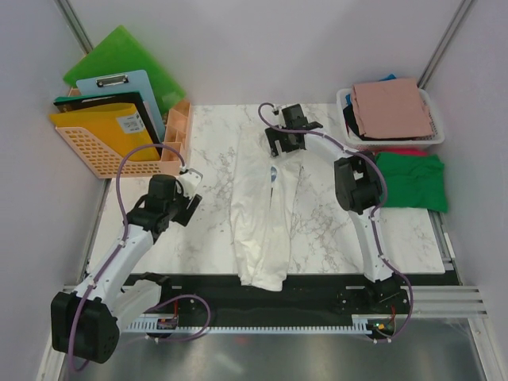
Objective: Fold and stack the t-shirts
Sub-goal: Fold the tshirt
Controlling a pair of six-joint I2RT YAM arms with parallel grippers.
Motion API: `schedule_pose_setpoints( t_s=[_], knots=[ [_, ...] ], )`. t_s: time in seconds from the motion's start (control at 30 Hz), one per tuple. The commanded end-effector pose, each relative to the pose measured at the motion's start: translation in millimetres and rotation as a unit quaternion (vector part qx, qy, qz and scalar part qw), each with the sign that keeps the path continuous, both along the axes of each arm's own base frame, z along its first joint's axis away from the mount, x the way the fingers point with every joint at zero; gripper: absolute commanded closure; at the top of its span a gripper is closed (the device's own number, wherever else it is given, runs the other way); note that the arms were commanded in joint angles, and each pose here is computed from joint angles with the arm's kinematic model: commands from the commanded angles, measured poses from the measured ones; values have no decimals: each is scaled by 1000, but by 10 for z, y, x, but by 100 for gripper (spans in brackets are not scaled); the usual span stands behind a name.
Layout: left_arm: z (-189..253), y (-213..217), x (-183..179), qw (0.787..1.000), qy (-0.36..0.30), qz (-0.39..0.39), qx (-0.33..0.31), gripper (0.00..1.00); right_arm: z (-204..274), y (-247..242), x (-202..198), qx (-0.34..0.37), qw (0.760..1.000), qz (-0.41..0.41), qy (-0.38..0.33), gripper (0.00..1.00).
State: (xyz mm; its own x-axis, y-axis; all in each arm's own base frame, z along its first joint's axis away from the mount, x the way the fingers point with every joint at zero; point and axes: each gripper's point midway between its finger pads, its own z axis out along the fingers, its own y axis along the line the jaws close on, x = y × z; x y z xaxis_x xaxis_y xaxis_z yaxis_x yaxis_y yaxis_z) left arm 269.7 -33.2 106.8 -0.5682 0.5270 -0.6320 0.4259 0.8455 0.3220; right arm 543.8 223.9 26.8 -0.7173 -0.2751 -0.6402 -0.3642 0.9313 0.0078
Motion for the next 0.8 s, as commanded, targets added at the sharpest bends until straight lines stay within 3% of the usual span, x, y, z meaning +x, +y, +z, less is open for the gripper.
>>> schedule_pose_setpoints(
  t_s=[0.0, 0.13, 0.33, 0.6, 0.63, 0.7, 0.73, 0.77],
  knots=[
    [120, 37, 70, 999, -31, 4, 7, 24, -440, -81, 103, -43, 998, -20, 28, 2],
    [102, 60, 68, 1000, -23, 8, 13, 24, -247, -81, 519, -49, 997, -49, -33, 2],
    [10, 50, 65, 1000, -7, 8, 13, 24, -213, -162, 840, -77, 990, -69, -101, 2],
    [20, 48, 27, 1000, -11, 6, 10, 24, 94, -221, 840, -47, 985, -85, -142, 2],
    [-1, 39, 19, 1000, -8, 4, 9, 24, 518, -176, 894, -22, 979, -86, -182, 2],
    [-43, 19, 6, 1000, 0, -1, 5, 24, 748, -165, 811, -10, 977, -77, -197, 2],
    [-50, 3, 7, 1000, 2, -3, 3, 24, 1282, -109, 790, 15, 969, -70, -239, 2],
    [-48, -4, 10, 1000, 3, -4, 1, 24, 1508, -108, 748, 21, 965, -65, -255, 2]
  ],
)
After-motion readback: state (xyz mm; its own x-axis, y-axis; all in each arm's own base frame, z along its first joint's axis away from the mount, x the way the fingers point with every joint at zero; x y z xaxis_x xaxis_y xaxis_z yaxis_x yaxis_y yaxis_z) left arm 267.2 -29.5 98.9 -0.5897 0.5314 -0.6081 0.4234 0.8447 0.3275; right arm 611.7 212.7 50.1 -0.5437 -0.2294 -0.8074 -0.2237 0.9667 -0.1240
